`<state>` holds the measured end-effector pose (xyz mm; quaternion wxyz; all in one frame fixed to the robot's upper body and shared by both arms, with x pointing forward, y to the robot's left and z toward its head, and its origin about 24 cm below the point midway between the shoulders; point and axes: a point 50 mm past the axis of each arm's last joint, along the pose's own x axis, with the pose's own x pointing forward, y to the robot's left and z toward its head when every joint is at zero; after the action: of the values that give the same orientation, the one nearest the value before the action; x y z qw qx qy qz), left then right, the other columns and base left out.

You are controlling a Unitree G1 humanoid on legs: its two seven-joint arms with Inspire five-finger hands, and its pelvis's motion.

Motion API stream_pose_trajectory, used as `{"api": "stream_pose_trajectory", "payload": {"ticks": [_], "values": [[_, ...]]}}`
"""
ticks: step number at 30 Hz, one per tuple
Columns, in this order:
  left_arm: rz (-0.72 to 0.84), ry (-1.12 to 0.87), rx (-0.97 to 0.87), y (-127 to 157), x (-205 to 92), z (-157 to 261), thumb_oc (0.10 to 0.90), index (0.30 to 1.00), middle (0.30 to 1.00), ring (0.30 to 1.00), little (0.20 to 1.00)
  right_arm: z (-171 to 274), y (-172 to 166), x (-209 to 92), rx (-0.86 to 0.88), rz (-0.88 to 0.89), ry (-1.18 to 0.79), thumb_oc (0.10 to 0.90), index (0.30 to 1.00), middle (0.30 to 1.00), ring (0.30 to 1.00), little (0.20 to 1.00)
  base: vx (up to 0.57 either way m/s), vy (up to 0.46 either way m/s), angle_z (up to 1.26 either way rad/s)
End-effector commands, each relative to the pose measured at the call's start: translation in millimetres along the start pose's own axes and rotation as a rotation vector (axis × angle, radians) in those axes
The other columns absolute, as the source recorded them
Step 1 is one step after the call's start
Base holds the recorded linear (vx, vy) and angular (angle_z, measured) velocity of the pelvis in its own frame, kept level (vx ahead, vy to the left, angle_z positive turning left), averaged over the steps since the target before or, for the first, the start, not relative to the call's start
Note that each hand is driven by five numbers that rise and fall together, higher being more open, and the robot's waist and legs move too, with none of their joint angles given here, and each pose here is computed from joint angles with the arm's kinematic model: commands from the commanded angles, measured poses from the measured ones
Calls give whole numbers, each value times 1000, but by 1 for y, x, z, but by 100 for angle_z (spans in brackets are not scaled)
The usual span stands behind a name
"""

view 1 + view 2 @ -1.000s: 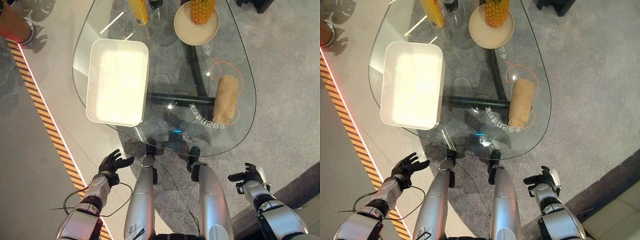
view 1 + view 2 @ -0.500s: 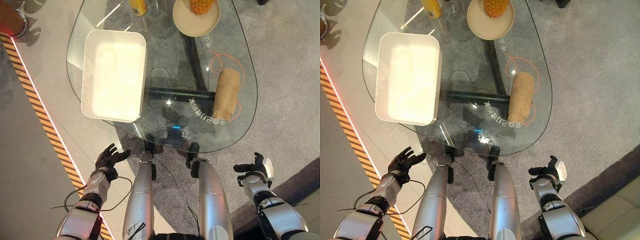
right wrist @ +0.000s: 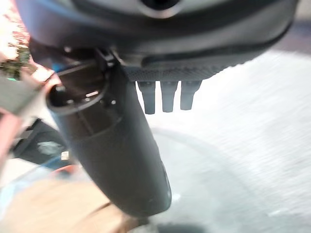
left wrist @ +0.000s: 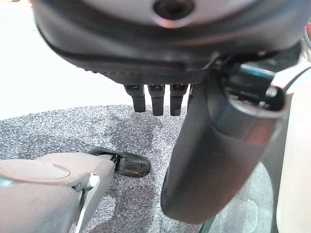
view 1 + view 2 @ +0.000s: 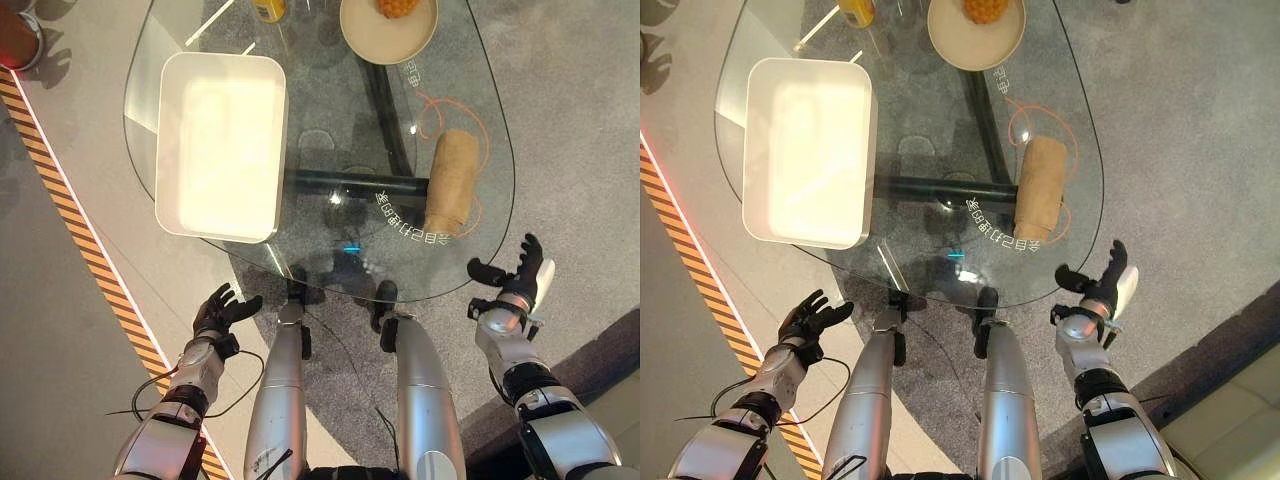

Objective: Wipe the table with a cloth and put it in the basket.

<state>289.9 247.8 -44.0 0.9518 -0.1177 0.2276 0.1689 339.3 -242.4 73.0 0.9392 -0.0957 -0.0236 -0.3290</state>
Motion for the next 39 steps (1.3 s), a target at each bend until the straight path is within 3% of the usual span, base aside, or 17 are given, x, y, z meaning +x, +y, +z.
{"api": "stream_pose_trajectory", "payload": {"ticks": [1,8,17,39], "values": [[80,-1,-45,18,-8,-16,800,900,900,900,900,48,-3,6,98,-52,-227,800,900,900,900,900,-5,45,3],[61,3,-60,11,-11,-25,800,900,900,900,900,87,23,-20,145,24,-404,800,900,900,900,900,1,31,2],[55,22,-73,10,-13,-33,800,900,900,900,900,98,36,-36,116,98,-455,800,900,900,900,900,9,23,1],[17,41,-70,-5,-12,-36,800,900,900,900,900,67,41,-15,-116,-36,-289,800,900,900,900,900,0,0,0]]}}
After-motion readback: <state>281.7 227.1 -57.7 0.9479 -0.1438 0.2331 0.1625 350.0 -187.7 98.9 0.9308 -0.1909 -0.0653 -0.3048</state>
